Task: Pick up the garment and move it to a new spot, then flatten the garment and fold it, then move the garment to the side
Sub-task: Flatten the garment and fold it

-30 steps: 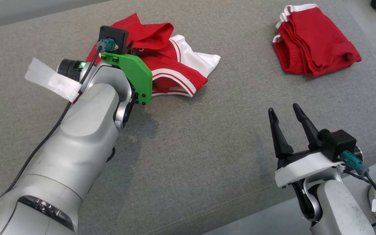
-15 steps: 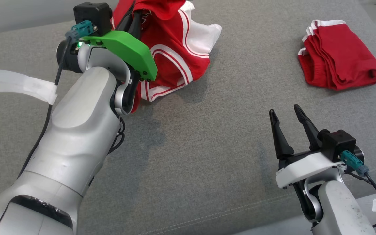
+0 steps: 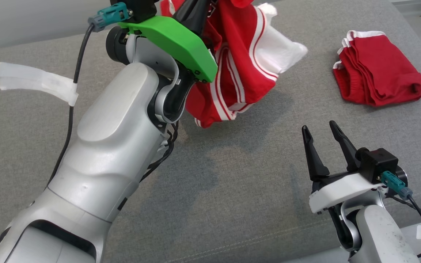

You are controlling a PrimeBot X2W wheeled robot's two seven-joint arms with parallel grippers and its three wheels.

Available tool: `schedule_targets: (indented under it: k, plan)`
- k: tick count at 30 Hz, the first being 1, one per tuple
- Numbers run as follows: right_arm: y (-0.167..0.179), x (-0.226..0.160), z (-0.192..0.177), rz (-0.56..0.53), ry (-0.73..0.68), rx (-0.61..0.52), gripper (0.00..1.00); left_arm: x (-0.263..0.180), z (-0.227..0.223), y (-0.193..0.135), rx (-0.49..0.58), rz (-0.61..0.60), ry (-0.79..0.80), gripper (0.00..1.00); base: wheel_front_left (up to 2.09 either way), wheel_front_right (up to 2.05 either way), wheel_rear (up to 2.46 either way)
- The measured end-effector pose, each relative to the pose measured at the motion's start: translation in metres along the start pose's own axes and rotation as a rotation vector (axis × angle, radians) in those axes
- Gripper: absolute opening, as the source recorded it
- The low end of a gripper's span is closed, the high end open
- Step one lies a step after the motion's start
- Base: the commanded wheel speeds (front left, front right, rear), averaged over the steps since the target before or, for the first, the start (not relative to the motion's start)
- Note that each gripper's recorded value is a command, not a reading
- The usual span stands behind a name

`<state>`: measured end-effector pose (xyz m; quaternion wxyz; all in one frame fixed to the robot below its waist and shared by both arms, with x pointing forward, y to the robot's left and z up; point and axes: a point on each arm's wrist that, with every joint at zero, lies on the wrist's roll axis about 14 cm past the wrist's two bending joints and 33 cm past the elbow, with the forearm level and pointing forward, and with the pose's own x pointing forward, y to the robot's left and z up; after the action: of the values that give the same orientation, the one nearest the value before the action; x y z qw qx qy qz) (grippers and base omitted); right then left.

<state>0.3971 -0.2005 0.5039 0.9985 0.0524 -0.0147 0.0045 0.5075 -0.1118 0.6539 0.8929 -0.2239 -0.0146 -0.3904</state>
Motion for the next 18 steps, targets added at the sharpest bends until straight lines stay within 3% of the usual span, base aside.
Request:
schedule_targets:
  k: [4, 10, 17, 18]
  plan:
    - [0.0, 0.0, -0.001, 0.0, 0.003, 0.001, 1.0, -0.002, -0.016, 0.01, -0.01, 0.066, 0.069, 0.0, 0.0, 0.0, 0.0]
    - [0.001, 0.001, -0.005, 0.001, 0.011, 0.005, 1.0, -0.047, -0.088, 0.094, 0.007, 0.343, 0.309, 0.0, 0.0, 0.0, 0.0]
    - [0.005, 0.002, -0.007, 0.013, 0.018, 0.004, 1.0, -0.083, -0.103, 0.154, 0.027, 0.543, 0.339, 0.0, 0.0, 0.0, 0.0]
    - [0.005, 0.002, -0.006, 0.015, 0.017, 0.004, 1.0, -0.088, -0.104, 0.162, 0.027, 0.571, 0.339, 0.1, 0.0, 0.0, 0.0]
